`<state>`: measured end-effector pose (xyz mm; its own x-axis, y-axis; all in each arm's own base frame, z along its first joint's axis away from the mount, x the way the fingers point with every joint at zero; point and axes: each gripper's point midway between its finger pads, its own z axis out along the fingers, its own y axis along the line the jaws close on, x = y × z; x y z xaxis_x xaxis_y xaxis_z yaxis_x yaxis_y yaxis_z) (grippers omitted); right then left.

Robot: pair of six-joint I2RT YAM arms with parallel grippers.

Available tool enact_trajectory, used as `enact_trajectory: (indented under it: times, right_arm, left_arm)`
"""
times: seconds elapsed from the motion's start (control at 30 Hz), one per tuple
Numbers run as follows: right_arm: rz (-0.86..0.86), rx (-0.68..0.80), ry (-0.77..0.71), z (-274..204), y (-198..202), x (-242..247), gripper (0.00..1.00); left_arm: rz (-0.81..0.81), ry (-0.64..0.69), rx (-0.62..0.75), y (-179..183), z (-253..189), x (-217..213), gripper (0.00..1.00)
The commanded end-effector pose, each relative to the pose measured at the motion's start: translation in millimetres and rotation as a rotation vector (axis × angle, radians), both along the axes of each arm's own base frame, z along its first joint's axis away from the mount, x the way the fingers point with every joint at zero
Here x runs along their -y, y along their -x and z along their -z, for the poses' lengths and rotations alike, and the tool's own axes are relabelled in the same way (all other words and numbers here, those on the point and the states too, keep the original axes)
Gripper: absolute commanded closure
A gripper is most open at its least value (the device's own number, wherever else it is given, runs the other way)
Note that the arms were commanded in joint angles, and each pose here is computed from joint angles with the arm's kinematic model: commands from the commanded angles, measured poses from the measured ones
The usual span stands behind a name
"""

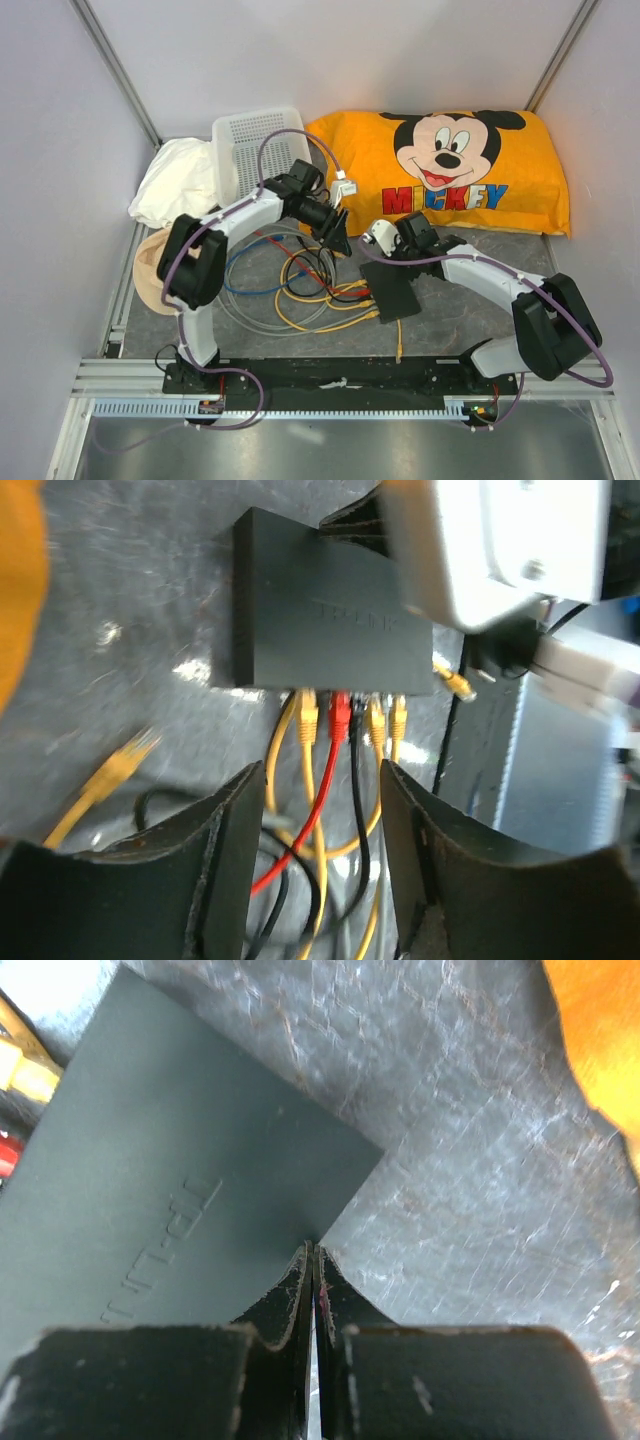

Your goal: Pull the plug from the switch port

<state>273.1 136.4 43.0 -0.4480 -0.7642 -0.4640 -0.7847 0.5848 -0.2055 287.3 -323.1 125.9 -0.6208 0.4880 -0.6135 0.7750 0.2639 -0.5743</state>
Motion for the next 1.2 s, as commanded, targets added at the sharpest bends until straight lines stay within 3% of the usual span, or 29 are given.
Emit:
enact_trajectory:
  times: [0.0, 0.13, 0.33, 0.73, 1.17]
  right_arm:
    - [0.054, -0.125, 0.014, 6.6, 26.3, 11.6, 0.95]
    - [0.118, -0.105, -0.084, -24.7, 8.7, 4.2, 0.95]
    - [0.042, -0.208, -0.240, -41.4, 28.9, -26.2, 0.96]
    - [0.046, -0.263, -0.226, -21.5, 22.6, -35.5, 1.00]
    - [0.069, -0.306, -0.201, 8.3, 17.7, -36.7, 1.00]
  left_arm:
    - [0.013, 0.106, -0.146, -5.1, -3.3, 28.9, 0.45]
    - [-0.005, 0.070, -0.254, -3.0, 25.8, 32.4, 0.46]
    - [0.040, 0.043, -0.330, 15.9, 50.1, 46.5, 0.48]
    - [0.027, -0.064, -0.338, 35.0, 82.7, 53.6, 0.51]
    - [0.057, -0.048, -0.506, 53.3, 90.3, 53.5, 0.62]
